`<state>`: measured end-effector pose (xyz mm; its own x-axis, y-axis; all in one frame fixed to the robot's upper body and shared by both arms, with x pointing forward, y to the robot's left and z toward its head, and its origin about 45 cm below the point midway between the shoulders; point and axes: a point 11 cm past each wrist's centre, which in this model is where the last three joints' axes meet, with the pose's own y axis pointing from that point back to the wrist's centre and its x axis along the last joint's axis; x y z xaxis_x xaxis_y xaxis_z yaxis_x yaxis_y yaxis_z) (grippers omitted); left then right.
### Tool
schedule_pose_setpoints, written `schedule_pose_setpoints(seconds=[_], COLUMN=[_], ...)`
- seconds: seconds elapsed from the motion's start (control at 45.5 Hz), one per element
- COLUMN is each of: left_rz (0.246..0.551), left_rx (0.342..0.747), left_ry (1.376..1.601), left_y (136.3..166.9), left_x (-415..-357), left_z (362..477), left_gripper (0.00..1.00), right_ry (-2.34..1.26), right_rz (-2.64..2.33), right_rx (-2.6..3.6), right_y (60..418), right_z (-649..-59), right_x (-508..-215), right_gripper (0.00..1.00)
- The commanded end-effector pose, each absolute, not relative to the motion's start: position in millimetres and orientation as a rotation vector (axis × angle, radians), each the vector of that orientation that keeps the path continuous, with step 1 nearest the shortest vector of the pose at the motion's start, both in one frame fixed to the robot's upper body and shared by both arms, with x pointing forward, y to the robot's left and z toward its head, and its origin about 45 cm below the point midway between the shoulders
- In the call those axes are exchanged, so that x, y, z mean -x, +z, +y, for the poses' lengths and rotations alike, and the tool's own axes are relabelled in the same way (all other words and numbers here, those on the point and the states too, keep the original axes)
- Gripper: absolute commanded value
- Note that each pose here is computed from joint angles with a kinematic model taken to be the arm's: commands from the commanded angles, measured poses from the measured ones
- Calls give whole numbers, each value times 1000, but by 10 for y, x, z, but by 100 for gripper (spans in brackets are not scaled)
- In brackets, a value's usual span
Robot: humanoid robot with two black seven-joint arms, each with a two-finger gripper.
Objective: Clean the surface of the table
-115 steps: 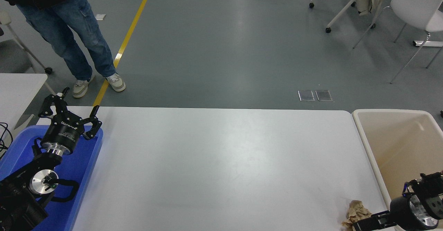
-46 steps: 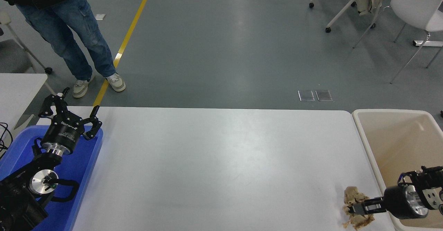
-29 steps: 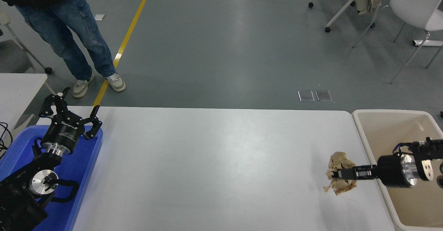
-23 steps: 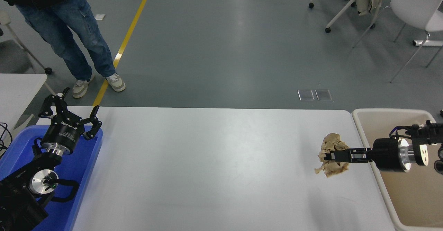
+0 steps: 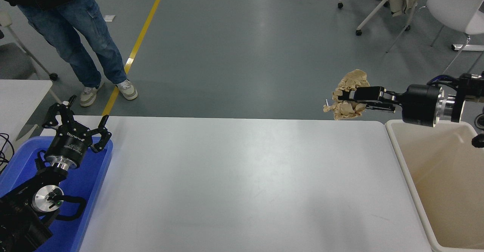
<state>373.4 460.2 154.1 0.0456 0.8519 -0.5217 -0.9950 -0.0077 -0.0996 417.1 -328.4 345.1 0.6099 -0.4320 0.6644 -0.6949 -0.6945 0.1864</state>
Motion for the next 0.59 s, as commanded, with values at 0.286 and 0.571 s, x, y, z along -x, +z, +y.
schedule_pose_setpoints(seconds=[0.286,0.571], left_rz=[354,354], left_rx=[509,509], left_ry=[1505,1505], left_y=[1540,1539], left_x=[-3734,-3734], left_z=[4599,4599], left_gripper=[100,100], right_ry=[627,477], right_rz=[-1621,-1892], right_rx=[-2174,-1935], right_y=[3612,3183], right_z=[-4607,-5370], right_x=[-4509,-4306], right_gripper=[0,0])
